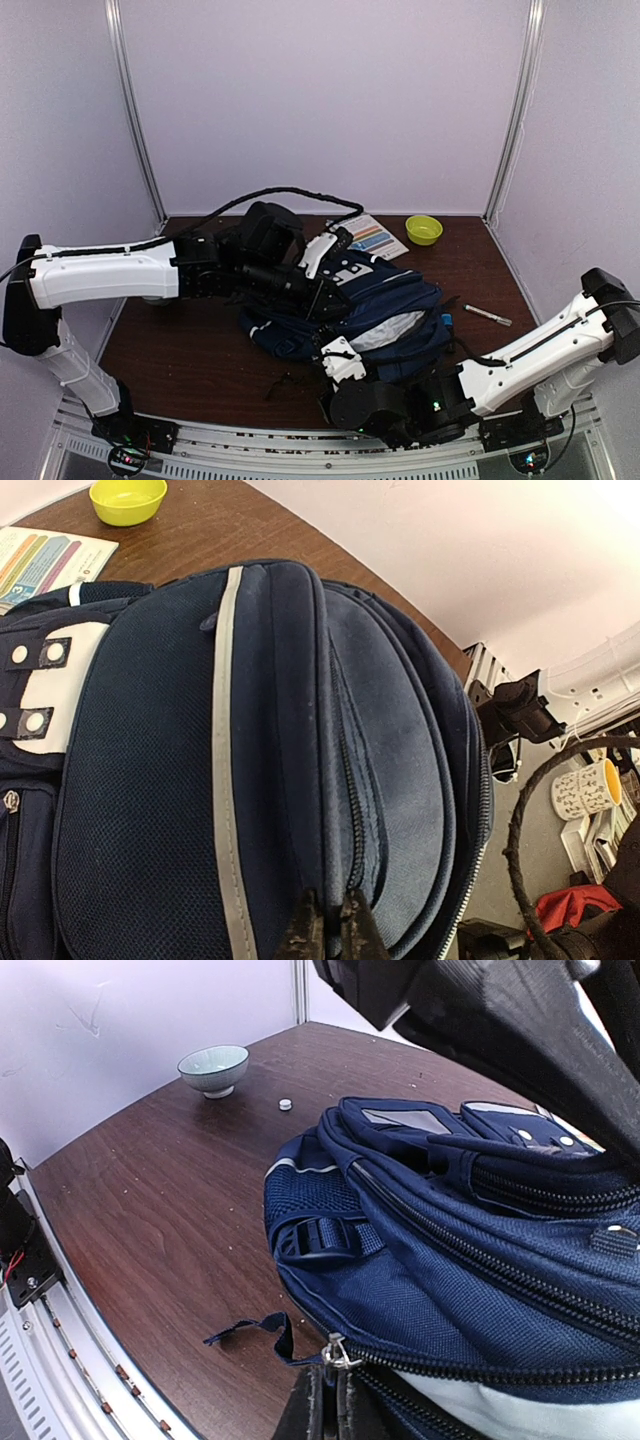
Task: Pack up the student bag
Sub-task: Unzip the largest pocket of the student bag.
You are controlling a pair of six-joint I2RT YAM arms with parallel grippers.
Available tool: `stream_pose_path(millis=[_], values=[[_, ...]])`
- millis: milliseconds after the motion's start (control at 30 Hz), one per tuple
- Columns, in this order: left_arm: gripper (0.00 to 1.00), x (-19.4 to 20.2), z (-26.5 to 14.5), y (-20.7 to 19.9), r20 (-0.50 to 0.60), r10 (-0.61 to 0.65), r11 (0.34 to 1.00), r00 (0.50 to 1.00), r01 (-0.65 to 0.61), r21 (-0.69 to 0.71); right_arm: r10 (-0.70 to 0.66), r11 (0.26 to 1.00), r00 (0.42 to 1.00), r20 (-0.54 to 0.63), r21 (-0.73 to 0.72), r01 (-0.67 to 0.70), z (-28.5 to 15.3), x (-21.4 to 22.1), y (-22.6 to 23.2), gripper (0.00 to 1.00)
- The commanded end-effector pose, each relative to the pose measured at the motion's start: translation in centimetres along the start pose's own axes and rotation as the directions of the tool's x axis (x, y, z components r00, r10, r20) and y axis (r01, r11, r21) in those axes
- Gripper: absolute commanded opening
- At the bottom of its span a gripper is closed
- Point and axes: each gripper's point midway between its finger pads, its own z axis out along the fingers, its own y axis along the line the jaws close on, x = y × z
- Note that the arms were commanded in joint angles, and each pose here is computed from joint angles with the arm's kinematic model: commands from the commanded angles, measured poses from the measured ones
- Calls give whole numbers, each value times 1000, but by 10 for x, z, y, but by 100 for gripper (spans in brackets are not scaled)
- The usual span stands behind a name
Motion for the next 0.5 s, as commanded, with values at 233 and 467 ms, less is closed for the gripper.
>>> stream_pose_path(millis=[233, 467], values=[[0, -45, -35, -38, 200, 44, 991, 979, -68, 117, 10, 1000, 1000, 23, -13, -9, -3, -21, 5, 0], [0, -36, -36, -29, 193, 55, 994, 980, -72, 83, -12, 1000, 1000, -5, 9, 12, -11, -31, -2, 24]])
